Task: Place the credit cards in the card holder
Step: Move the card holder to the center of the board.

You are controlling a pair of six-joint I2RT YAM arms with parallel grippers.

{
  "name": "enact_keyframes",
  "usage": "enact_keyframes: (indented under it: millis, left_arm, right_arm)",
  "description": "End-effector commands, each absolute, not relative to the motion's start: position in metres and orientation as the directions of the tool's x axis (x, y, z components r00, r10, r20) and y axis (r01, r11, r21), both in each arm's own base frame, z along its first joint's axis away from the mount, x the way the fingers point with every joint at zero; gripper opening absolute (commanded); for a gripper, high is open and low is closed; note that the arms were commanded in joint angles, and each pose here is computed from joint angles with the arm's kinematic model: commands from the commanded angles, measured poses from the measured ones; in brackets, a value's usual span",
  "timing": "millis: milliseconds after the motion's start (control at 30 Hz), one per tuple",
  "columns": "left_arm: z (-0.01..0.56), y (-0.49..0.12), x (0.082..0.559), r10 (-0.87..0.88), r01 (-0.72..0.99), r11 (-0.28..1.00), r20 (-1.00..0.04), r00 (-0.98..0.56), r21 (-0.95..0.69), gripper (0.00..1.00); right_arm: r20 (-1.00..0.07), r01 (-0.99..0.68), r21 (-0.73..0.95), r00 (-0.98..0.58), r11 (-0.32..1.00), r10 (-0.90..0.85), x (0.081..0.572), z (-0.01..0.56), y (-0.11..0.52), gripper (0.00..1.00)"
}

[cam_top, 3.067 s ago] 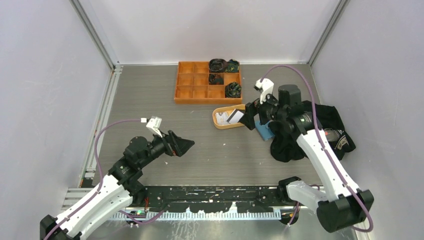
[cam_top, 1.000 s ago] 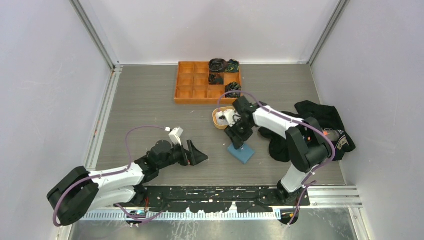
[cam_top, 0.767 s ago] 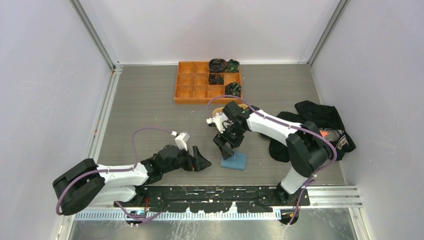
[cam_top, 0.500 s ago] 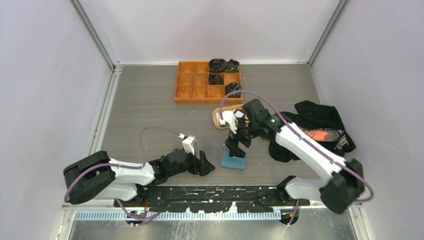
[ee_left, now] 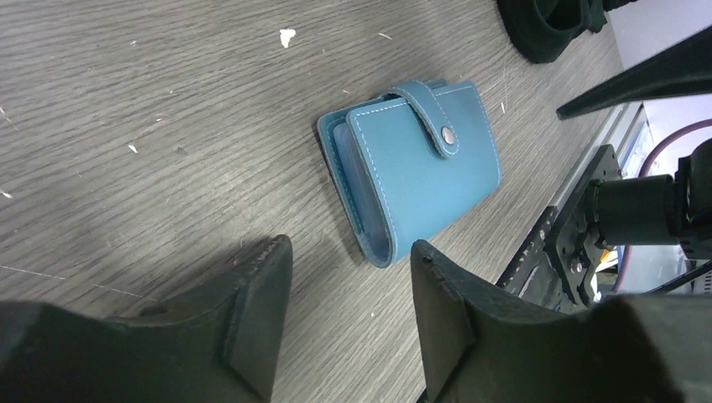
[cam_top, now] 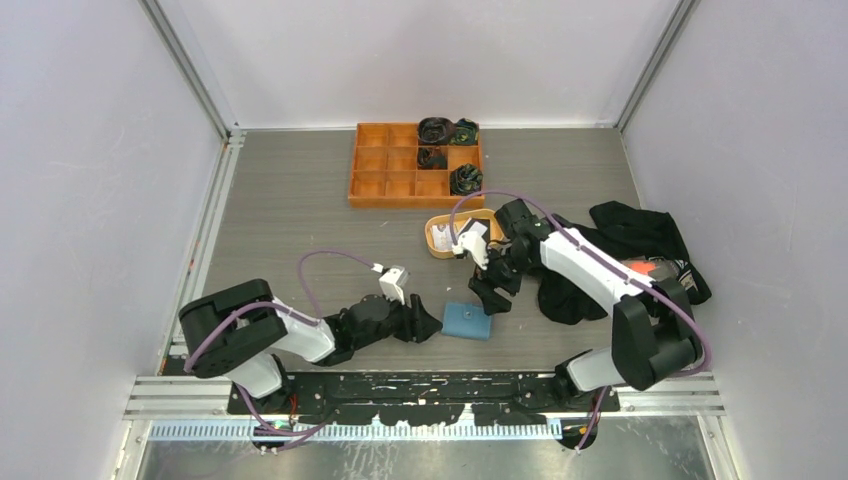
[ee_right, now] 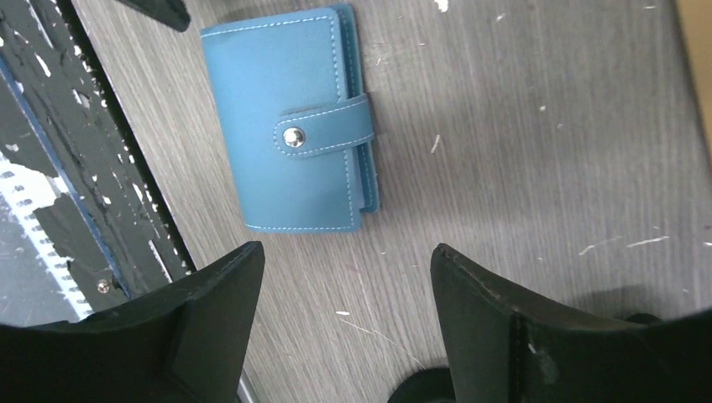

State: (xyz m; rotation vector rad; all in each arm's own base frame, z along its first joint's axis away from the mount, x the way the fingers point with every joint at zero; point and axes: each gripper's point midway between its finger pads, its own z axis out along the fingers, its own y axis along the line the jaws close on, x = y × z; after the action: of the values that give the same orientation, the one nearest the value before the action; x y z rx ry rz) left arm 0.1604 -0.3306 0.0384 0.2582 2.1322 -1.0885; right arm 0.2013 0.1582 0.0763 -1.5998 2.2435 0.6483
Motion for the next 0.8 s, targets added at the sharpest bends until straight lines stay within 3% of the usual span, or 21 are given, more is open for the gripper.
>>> enact_keyframes:
  millis: [0, 233, 533, 667, 767]
  left_arm:
    - [0.045, -0.341, 0.167, -0.185, 0.452, 0.608, -0.670, -0.719, -0.652, 0.53]
    - [0.038, -0.338, 0.167, -0.158, 0.424, 0.648, -0.656, -0.738, -0.633, 0.46]
    - [0.037, -0.335, 0.166, -0.125, 0.418, 0.675, -0.652, -0.748, -0.609, 0.44]
    - [0.041, -0.332, 0.165, -0.122, 0.423, 0.677, -0.659, -0.742, -0.602, 0.43]
    - [0.049, -0.328, 0.164, -0.129, 0.441, 0.665, -0.675, -0.727, -0.603, 0.43]
  right_arm:
    - [-0.474, -0.949, 0.201, -0.313, 0.245, -0.823, 0.201, 0.077, 0.160, 0.77]
    - [-0.392, -0.937, 0.253, -0.325, 0.239, -0.860, 0.191, 0.055, 0.167, 0.65]
    - [-0.340, -0.926, 0.323, -0.304, 0.193, -0.890, 0.163, 0.045, 0.188, 0.37]
    - [-0.398, -0.919, 0.372, -0.285, 0.131, -0.872, 0.147, 0.065, 0.206, 0.35]
    - [-0.433, -0.942, 0.305, -0.268, 0.140, -0.861, 0.158, 0.077, 0.208, 0.40]
